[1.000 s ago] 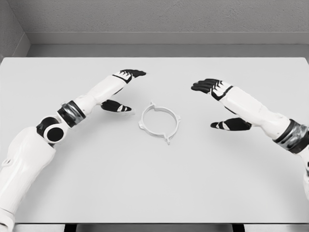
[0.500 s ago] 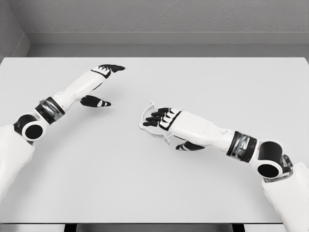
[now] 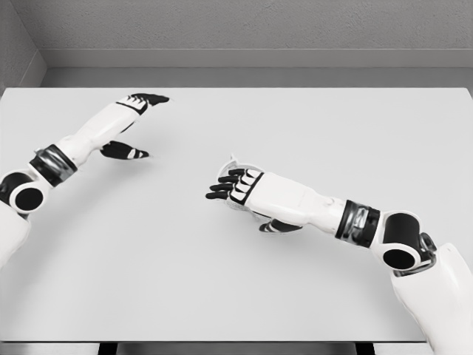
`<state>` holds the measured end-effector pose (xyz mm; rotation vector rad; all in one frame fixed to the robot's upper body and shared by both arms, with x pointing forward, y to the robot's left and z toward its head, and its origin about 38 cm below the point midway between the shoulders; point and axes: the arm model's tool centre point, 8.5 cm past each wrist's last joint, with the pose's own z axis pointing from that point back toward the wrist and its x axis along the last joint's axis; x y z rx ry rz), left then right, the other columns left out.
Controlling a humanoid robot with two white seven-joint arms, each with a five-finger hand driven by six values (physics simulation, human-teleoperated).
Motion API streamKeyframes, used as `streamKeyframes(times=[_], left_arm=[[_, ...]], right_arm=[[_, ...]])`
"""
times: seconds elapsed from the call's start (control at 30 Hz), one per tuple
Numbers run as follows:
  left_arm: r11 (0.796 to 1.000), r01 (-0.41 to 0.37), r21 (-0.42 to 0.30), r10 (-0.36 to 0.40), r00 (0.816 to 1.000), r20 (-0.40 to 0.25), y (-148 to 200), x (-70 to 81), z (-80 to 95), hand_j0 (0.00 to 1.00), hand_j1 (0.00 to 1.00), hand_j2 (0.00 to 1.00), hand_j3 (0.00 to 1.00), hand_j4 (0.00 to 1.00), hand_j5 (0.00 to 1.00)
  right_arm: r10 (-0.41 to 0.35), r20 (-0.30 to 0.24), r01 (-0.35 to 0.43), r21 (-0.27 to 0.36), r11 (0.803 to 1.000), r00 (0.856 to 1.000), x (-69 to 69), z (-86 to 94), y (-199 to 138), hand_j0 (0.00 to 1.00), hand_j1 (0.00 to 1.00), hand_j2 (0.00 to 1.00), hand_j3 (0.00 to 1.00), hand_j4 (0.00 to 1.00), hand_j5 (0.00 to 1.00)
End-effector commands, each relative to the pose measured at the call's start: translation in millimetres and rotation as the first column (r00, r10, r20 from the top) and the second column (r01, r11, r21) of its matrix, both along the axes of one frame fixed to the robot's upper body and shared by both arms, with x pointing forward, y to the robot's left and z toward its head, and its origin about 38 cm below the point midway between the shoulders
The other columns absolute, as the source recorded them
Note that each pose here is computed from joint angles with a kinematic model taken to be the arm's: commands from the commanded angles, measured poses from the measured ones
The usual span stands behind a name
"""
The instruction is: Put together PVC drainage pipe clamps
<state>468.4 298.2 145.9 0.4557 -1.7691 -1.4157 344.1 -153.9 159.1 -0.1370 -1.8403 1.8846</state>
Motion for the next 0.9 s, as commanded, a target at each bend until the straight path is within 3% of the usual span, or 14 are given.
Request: streamKeyframes(times=[0.0,0.27,0.47,0.87], left_arm=[[1.0,-0.026,0.007,0.026,1.0,0.007,14.8,0.0,5.1,1.0,1.0,1.0,1.0,1.0,1.0],[1.0,-0.025,0.007,0.025,1.0,0.006,14.5,-0.4,4.8,1.0,1.0,1.0,1.0,1.0,1.0],[1.0,-0.026,0.008,0.026,1.0,0.006,15.2,-0.5,5.0,1.0,1.0,1.0,1.0,1.0,1.0],[1.0,-0.025,0.009,0.025,1.0,0.004,14.9,-0.9,3.9,1.0,1.0,1.0,1.0,1.0,1.0]], right_arm=[[0.001,0.003,-0.001,0.007,1.0,1.0,0.8,1.7,2.8,1.0,1.0,1.0,1.0,1.0,1.0],[0.023,-0.008,-0.023,-0.006,1.0,1.0,-0.8,-4.4,12.6,1.0,1.0,1.0,1.0,1.0,1.0],[0.006,-0.052,-0.008,-0.028,1.0,0.999,6.8,-19.3,9.5,1.0,1.0,1.0,1.0,1.0,1.0],[-0.022,-0.088,0.019,-0.038,0.999,0.996,18.8,-29.7,4.4,1.0,1.0,1.0,1.0,1.0,1.0]])
